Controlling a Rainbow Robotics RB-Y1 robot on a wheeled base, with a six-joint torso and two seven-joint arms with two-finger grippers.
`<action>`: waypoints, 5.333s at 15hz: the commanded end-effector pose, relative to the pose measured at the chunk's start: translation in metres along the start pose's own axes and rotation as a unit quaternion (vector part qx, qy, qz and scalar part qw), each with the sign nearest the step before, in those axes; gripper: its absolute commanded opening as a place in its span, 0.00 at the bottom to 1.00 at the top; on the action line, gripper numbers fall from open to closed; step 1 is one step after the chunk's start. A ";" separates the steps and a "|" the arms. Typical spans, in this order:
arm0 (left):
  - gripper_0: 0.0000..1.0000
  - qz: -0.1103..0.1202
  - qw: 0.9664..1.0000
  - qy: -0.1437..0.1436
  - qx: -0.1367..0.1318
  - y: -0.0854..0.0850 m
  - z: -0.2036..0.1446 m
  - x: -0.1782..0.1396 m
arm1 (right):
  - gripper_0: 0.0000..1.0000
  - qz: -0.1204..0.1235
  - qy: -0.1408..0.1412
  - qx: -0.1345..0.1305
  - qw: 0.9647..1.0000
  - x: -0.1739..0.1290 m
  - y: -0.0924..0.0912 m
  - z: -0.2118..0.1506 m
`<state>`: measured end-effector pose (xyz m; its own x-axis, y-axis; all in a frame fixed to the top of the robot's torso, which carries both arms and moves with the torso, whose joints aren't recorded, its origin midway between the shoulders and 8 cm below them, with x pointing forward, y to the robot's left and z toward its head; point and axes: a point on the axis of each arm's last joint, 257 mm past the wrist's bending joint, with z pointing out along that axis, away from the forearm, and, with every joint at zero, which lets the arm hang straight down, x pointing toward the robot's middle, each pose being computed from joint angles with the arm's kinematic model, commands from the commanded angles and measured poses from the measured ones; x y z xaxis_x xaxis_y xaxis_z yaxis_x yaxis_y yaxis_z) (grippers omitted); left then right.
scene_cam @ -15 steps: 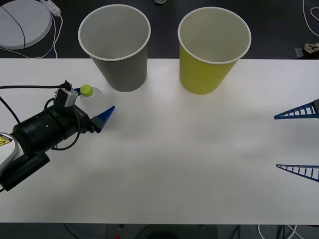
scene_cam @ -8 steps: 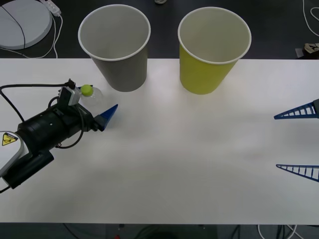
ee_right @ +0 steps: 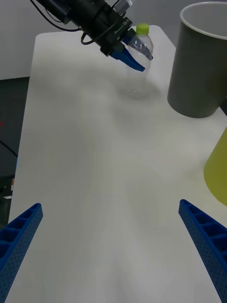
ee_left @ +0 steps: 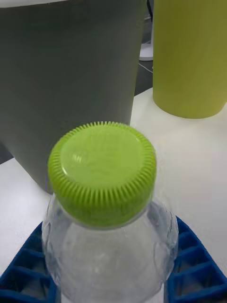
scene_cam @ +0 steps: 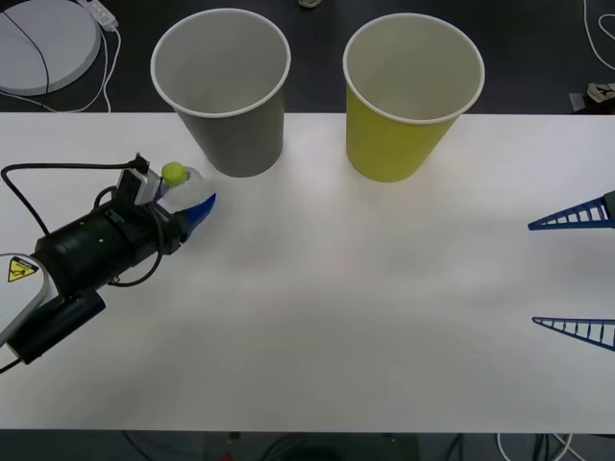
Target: Put the can into the green bin and the plastic bottle into the gray bin
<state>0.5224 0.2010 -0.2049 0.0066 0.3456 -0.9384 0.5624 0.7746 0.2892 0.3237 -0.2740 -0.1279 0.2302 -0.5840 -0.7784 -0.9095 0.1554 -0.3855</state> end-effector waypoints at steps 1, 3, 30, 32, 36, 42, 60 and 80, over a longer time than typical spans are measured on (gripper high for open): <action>0.00 -0.002 1.000 0.001 0.000 0.000 0.000 0.001 | 1.00 0.000 0.000 0.000 1.000 0.000 0.000 0.000; 0.00 -0.003 1.000 0.001 0.000 0.000 0.000 0.001 | 1.00 0.000 0.000 0.000 1.000 0.000 0.000 0.000; 0.00 -0.044 0.999 -0.003 0.032 0.003 -0.074 -0.035 | 1.00 0.000 0.000 0.000 1.000 0.000 0.000 0.000; 0.00 -0.049 0.998 0.002 0.051 0.008 -0.081 -0.043 | 1.00 0.000 0.000 0.000 1.000 0.000 0.000 0.000; 0.00 -0.039 0.997 0.030 0.065 0.029 -0.096 -0.054 | 1.00 0.000 0.000 0.000 1.000 0.000 0.000 0.000; 0.00 -0.004 0.994 0.083 0.068 0.067 -0.124 -0.072 | 1.00 0.000 0.000 0.000 1.000 0.000 0.000 0.000; 0.00 0.062 0.976 0.189 0.085 0.137 -0.151 -0.139 | 1.00 0.000 0.000 0.000 1.000 0.000 0.000 0.000; 0.00 0.086 0.957 0.250 0.116 0.156 -0.078 -0.212 | 1.00 0.000 0.000 0.000 1.000 0.000 0.000 0.000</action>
<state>0.5432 0.2914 0.0505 -0.2436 0.7066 -0.6644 0.7546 0.5684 0.3279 0.3237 -0.2740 -0.1280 0.2302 -0.5841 -0.7784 -0.9095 0.1554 -0.3856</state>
